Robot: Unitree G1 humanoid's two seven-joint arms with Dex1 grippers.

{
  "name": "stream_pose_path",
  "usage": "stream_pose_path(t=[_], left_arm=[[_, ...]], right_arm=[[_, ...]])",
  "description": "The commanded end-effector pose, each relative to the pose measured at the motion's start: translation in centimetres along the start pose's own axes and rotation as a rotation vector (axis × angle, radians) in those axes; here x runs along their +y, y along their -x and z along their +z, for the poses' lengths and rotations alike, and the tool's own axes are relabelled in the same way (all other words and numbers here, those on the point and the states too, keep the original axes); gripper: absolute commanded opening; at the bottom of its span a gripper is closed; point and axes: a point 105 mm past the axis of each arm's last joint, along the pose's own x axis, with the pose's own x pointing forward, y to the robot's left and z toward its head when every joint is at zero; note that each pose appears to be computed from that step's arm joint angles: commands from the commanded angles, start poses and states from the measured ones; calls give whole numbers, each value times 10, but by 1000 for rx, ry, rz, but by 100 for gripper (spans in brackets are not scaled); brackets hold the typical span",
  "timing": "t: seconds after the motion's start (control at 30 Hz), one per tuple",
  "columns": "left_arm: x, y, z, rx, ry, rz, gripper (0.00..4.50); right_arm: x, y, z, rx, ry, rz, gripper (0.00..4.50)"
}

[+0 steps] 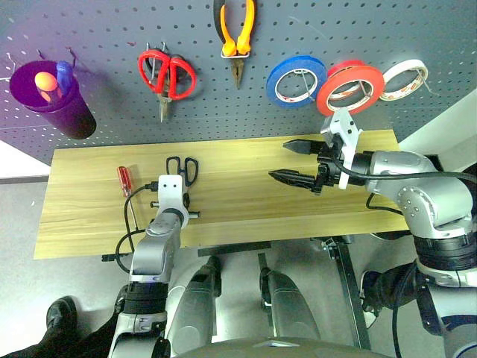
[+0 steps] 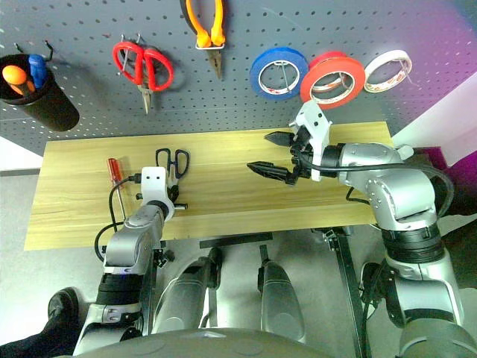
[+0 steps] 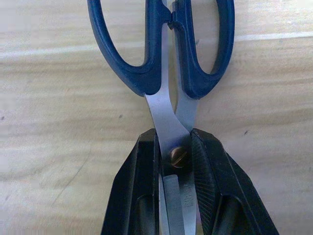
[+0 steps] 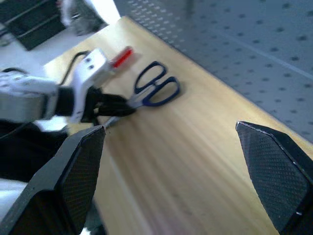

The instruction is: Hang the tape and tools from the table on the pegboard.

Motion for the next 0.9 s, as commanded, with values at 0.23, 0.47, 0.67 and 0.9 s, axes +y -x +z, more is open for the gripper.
stream_pose_path(t=[0.23,0.47,0.67,0.9], left_arm=[[5,4,9,-50,17,16,62],[3,5,7,-44,24,3,62],[0,5,8,-49,25,-21,62],[-3,5,10,-59,26,-40,62]], right_arm=[[16,17,6,25,60,170,450],[14,20,25,-50,64,182,450],[22,30,33,-103,40,249,450],[23,34,27,-91,50,248,450]])
